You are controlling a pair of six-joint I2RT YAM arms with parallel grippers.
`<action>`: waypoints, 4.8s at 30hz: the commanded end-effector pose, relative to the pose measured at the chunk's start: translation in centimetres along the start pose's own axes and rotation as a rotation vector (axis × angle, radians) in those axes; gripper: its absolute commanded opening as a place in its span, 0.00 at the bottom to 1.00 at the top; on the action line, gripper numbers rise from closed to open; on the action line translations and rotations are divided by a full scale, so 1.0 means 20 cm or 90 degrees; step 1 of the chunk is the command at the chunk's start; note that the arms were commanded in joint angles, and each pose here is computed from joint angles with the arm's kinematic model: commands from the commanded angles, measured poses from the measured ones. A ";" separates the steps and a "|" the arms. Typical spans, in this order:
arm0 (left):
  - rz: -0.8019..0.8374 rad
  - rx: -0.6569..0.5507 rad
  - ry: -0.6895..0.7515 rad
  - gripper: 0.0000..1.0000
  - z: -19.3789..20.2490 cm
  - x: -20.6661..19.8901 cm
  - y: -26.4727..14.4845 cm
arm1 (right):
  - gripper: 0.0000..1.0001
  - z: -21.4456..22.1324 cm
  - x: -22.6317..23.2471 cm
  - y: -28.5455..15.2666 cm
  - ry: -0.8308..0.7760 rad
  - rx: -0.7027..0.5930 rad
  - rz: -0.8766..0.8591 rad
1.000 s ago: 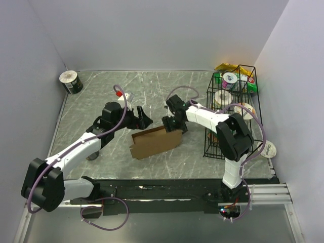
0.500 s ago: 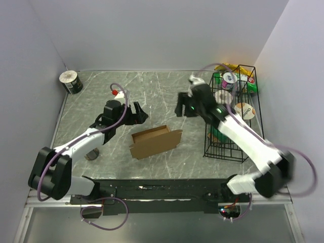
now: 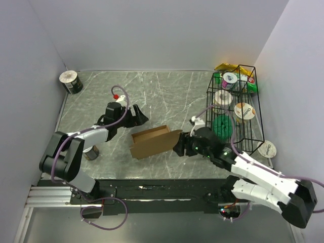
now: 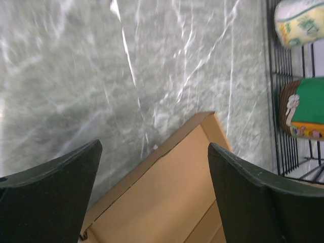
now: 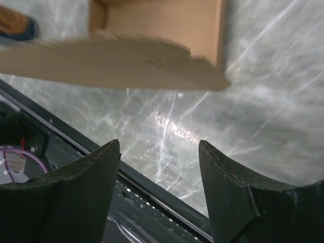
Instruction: Fold the paper box
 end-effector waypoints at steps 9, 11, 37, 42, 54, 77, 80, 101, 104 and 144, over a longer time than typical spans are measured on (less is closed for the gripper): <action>0.051 0.024 -0.027 0.92 0.21 -0.03 -0.08 | 0.76 0.03 0.00 0.41 0.005 -0.007 0.014; 0.066 0.018 -0.035 0.92 0.23 -0.05 -0.13 | 0.76 0.02 -0.05 0.46 0.002 -0.008 0.052; 0.056 -0.137 -0.044 0.96 0.05 -0.22 -0.53 | 0.80 -0.47 -0.06 0.36 -0.032 -0.151 -0.006; 0.006 -0.154 -0.005 0.96 -0.19 -0.12 -0.35 | 0.79 -0.14 -0.07 0.24 -0.027 -0.110 -0.012; 0.089 -0.063 0.036 0.99 -0.23 -0.08 0.14 | 0.78 0.36 -0.02 0.28 -0.083 -0.030 -0.066; 0.144 -0.047 -0.068 0.99 0.17 -0.10 -0.09 | 0.82 0.26 -0.13 0.45 -0.132 -0.098 0.108; 0.139 -0.050 -0.082 0.99 0.23 -0.11 -0.19 | 0.82 0.18 -0.16 0.46 -0.125 -0.111 0.110; -0.010 -0.163 0.020 0.96 0.11 -0.02 -0.50 | 0.84 -0.25 -0.11 0.43 -0.152 -0.142 -0.018; 0.022 -0.197 0.061 0.96 0.03 -0.04 -0.49 | 0.84 -0.27 -0.13 0.39 -0.139 -0.152 -0.023; 0.201 -0.243 0.298 0.40 -0.20 -0.06 -0.19 | 0.38 -0.33 -0.15 0.37 -0.164 -0.183 -0.042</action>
Point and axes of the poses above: each gripper's point midway between its finger pads, its own y axis out along the fingers, its own x axis along the line the jaws close on, z = x × y, the point moved 3 cm from there along -y, back along the fingers, and after that the axes turned 13 degrees about y, right-handed, at the moved point
